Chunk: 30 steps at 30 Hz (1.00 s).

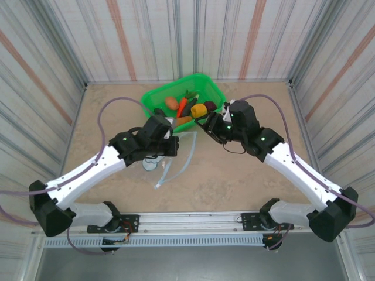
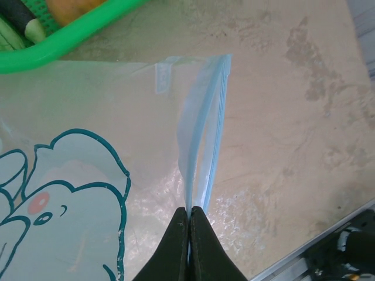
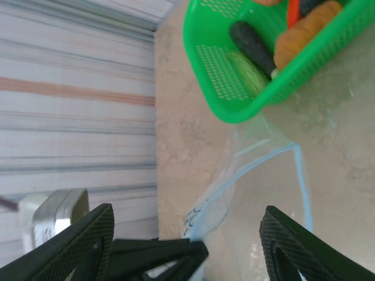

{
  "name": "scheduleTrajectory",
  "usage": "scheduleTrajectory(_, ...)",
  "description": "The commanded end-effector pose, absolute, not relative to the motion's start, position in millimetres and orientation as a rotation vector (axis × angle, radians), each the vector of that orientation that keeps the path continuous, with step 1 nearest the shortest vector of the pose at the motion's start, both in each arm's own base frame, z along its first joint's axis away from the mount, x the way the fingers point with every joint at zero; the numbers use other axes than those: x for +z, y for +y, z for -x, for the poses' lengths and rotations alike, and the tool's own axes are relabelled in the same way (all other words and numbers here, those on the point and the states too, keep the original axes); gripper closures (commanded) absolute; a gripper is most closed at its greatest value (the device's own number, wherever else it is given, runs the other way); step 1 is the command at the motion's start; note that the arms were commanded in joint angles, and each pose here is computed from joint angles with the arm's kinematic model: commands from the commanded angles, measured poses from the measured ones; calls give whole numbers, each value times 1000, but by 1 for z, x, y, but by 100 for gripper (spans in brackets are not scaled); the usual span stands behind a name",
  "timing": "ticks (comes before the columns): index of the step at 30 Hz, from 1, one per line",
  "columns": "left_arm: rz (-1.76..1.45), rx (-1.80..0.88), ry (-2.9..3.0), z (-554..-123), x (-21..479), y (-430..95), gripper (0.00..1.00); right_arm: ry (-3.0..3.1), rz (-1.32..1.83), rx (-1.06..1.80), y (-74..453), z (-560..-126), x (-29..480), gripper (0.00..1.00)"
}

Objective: Place the food in the zip-top bag and seal the zipper

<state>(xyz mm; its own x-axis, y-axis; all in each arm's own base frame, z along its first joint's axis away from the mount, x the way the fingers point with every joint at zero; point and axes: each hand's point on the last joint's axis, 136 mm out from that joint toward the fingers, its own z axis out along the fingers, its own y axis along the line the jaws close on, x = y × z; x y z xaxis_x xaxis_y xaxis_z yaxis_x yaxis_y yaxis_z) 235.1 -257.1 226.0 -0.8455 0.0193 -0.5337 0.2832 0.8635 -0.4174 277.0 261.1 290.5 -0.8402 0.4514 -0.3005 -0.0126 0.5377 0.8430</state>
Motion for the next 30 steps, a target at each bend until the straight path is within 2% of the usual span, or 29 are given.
scheduleTrajectory(1, -159, -821, 2460, -232, 243, -254, 100, 2317, -150, 1265, 269, -265, 274, 34)
scheduleTrajectory(8, -30, -873, 2417, -234, 263, -233, 100, 2421, 93, 1457, 318, -239, 229, 37)
scheduleTrajectory(12, -15, -876, 2417, -229, 271, -228, 100, 2485, 174, 1419, 337, -235, 210, 42)
scheduleTrajectory(14, -16, -876, 2420, -226, 273, -226, 100, 2500, 181, 1432, 344, -237, 205, 50)
scheduleTrajectory(18, -14, -793, 2432, -220, 274, -209, 100, 2536, 207, 1369, 347, -248, 197, 74)
scheduleTrajectory(19, -10, -752, 2433, -219, 273, -201, 100, 2549, 212, 1339, 345, -250, 195, 76)
scheduleTrajectory(20, -4, -723, 2429, -219, 274, -194, 100, 2549, 221, 1330, 345, -253, 195, 74)
scheduleTrajectory(21, 13, -699, 2423, -218, 275, -185, 100, 2542, 242, 1334, 346, -254, 198, 63)
scheduleTrajectory(22, 35, -691, 2416, -218, 275, -178, 100, 2529, 256, 1337, 346, -256, 204, 48)
scheduleTrajectory(24, 82, -720, 2390, -220, 278, -168, 100, 2481, 286, 1341, 348, -258, 219, 27)
scheduleTrajectory(25, 111, -748, 2375, -222, 280, -164, 100, 2460, 292, 1324, 346, -261, 226, 21)
scheduleTrajectory(27, 180, -764, 2343, -230, 285, -152, 100, 2430, 291, 1269, 338, -268, 236, 16)
scheduleTrajectory(30, 255, -770, 2299, -242, 291, -135, 100, 2407, 232, 1214, 320, -288, 241, 17)
